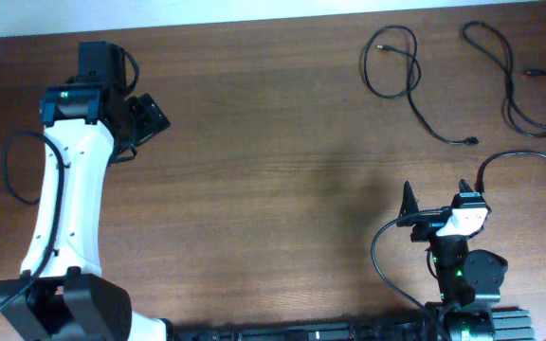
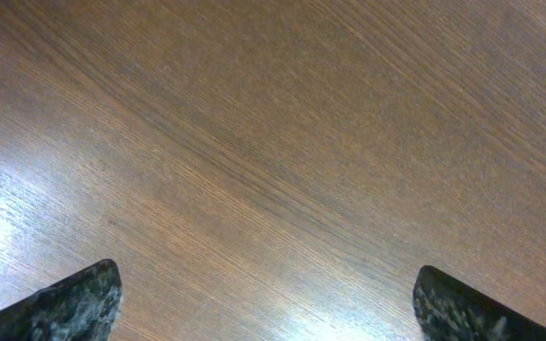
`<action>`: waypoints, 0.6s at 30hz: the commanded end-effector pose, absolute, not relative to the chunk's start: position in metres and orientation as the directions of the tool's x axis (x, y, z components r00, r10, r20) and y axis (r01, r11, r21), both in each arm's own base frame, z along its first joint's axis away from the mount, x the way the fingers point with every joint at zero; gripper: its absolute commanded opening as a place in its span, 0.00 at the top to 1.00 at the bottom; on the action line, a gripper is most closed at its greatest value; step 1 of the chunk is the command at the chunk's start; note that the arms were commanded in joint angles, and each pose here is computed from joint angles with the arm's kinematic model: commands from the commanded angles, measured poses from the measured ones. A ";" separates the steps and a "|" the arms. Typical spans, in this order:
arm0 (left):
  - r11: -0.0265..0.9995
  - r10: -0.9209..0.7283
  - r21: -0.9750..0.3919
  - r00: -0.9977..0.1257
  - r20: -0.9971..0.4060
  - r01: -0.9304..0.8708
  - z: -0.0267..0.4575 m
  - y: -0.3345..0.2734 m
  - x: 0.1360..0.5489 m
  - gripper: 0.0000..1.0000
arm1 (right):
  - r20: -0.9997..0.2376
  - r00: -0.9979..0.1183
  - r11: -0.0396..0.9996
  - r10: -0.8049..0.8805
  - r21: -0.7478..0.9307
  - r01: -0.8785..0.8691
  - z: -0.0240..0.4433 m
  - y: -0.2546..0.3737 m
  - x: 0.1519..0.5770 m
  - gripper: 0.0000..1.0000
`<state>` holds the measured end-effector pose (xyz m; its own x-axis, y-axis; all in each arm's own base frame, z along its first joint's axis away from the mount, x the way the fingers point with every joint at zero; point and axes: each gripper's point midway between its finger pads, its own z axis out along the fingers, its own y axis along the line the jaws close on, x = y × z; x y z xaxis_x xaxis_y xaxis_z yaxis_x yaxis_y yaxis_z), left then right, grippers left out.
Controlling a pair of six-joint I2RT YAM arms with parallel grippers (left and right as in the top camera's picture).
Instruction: Untangle cables
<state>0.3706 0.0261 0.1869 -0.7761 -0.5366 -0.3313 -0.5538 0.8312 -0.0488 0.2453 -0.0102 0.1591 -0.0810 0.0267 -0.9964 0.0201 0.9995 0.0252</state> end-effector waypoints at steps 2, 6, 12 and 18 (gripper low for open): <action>0.821 -0.552 -0.060 -0.761 -0.340 -0.568 0.191 0.028 0.371 0.01 | -0.997 -0.078 1.000 0.011 0.009 0.021 0.157 -0.010 0.245 0.02; 0.821 -0.552 -0.060 -0.761 -0.340 -0.568 0.191 0.028 0.371 0.01 | -0.997 -0.078 1.000 0.011 0.009 0.021 0.157 -0.010 0.245 0.01; 0.820 -0.552 -0.060 -0.761 -0.340 -0.569 0.191 0.028 0.371 0.01 | -0.997 -0.078 1.000 0.011 0.009 0.021 0.157 -0.010 0.245 0.01; 0.873 -0.468 -0.090 -0.773 -0.428 -0.479 0.202 0.013 0.391 0.01 | -0.997 -0.078 1.000 0.011 0.009 0.021 0.157 -0.010 0.245 0.01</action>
<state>0.3744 0.0253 0.1878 -0.7721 -0.5344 -0.3440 -0.5509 0.8326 -0.0572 0.2453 -0.0102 0.1593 -0.0803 0.0213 -0.9965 0.0193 0.9996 0.0198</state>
